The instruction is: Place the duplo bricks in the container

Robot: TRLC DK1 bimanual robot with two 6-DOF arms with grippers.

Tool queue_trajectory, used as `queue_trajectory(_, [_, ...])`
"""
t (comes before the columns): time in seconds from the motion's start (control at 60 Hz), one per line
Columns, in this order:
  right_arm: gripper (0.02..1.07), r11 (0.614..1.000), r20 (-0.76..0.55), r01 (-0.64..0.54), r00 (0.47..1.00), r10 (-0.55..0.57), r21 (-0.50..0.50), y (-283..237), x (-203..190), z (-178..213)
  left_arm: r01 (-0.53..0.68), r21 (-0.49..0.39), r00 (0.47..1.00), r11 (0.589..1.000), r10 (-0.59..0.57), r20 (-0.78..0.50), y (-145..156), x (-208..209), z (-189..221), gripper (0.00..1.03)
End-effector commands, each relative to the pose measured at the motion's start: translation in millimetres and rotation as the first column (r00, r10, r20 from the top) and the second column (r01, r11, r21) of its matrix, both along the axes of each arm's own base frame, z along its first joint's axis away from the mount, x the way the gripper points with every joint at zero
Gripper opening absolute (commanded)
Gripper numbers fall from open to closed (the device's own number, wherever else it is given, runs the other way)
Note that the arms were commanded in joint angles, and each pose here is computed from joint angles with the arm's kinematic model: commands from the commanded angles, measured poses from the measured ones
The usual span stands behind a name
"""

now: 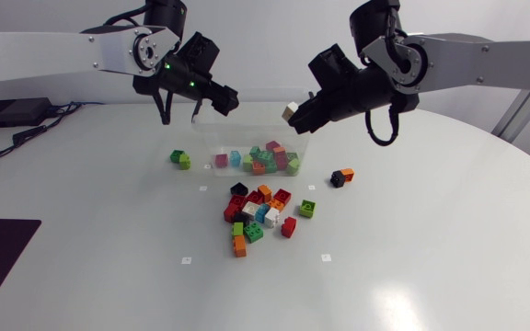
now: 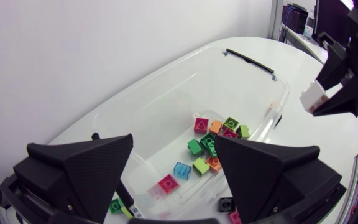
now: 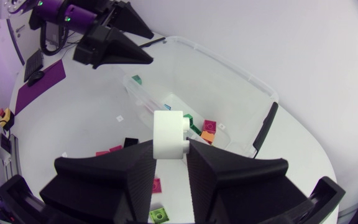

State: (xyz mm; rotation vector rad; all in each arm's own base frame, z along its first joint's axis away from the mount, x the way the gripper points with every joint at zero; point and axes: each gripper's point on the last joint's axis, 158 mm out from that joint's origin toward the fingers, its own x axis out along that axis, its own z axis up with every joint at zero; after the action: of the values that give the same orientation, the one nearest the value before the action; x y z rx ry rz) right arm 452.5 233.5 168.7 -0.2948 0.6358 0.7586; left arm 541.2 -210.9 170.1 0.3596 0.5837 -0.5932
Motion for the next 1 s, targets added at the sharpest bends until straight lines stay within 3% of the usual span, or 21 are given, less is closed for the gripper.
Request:
queue_trajectory(0.0, [0.22,0.999,-0.005,0.038,0.999,-0.038,0.024,2,17,1,-0.002,-0.003,0.998,1.000,0.003,0.057,7,-13,23,0.99])
queue_trajectory(0.367, [0.22,0.994,0.000,0.094,0.996,-0.094,0.053,10,53,4,0.035,0.053,0.993,0.998,-0.041,0.110,27,-69,32,0.99])
queue_trajectory(0.667, [0.22,0.992,0.000,0.112,0.994,-0.112,0.058,20,74,-1,0.107,0.140,0.987,0.984,-0.123,0.106,35,-116,8,0.99])
queue_trajectory(0.917, [0.22,0.991,0.011,0.125,0.992,-0.125,0.043,31,85,-7,0.194,0.201,0.978,0.960,-0.205,0.034,32,-150,-36,0.99])
queue_trajectory(0.95, [0.24,0.991,0.011,0.127,0.992,-0.127,0.040,31,86,-8,0.213,0.209,0.975,0.955,-0.222,0.021,30,-156,-43,0.99])
queue_trajectory(0.983, [0.35,0.990,0.009,0.135,0.991,-0.136,0.040,30,87,-9,0.228,0.215,0.972,0.950,-0.235,0.008,28,-160,-49,0.99])
